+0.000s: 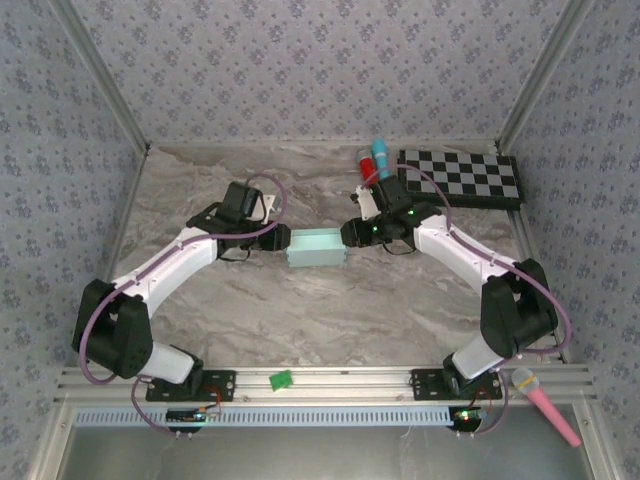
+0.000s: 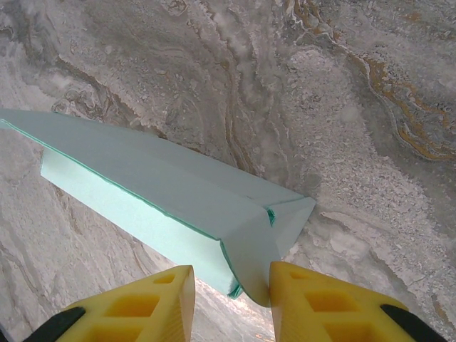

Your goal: Fold the paper box

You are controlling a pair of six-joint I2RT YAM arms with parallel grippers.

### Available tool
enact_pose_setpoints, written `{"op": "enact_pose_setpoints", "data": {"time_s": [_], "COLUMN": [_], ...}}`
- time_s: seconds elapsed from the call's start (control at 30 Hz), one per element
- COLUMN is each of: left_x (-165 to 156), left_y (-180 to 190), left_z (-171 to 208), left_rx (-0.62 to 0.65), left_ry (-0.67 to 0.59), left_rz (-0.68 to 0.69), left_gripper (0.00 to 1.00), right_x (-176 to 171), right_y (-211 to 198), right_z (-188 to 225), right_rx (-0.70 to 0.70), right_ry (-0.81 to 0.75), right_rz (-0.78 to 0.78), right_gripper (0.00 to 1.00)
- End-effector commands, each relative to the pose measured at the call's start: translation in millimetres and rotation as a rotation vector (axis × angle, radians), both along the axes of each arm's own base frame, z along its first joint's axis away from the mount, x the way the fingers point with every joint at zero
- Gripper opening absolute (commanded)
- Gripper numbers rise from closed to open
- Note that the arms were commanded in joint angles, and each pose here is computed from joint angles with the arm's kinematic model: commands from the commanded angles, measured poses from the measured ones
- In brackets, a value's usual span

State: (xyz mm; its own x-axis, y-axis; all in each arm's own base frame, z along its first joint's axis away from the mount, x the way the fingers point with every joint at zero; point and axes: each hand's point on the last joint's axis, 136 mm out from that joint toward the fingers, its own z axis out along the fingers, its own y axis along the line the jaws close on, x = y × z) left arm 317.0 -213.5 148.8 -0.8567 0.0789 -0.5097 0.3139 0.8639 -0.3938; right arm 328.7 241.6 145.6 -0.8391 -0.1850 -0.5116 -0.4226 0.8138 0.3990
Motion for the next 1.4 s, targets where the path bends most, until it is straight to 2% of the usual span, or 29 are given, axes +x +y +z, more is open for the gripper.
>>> {"op": "enact_pose_setpoints", "data": {"time_s": [0.0,0.33,0.8,1.1,1.13,1.37], "left_x": [8.1,10.0,9.1,7.9,7.8,7.0], "left_y": [-0.3,-4.8,-4.7,-3.3,-3.8,-7.1], "left_z": [4.3,-1.7,0.8,5.6,6.7,9.9], "left_rx": [0.004,-0.002,-0.013,-0.013,-0.015,-0.025], "left_ry": [-0.024,-0.007,-0.006,-0.017,-0.019,-0.028], "left_rz": [0.007,-0.007,0.001,0.008,0.007,-0.002], "left_gripper": [0.45,0.42,0.30,0.30,0.30,0.29], "right_x": [1.2,0.1,-4.1,-4.4,1.3,1.8], "right_y": [-0.4,-1.3,2.6,3.4,6.4,7.7], "right_z": [4.2,0.9,-0.4,-2.2,8.7,11.8], "right_rx": [-0.012,-0.029,-0.020,-0.028,-0.015,-0.011], "right_ry": [0.009,0.025,0.044,0.044,0.022,0.018], "right_rz": [-0.016,-0.019,-0.015,-0.017,-0.019,-0.018], "right_gripper": [0.35,0.35,0.29,0.29,0.29,0.29]}}
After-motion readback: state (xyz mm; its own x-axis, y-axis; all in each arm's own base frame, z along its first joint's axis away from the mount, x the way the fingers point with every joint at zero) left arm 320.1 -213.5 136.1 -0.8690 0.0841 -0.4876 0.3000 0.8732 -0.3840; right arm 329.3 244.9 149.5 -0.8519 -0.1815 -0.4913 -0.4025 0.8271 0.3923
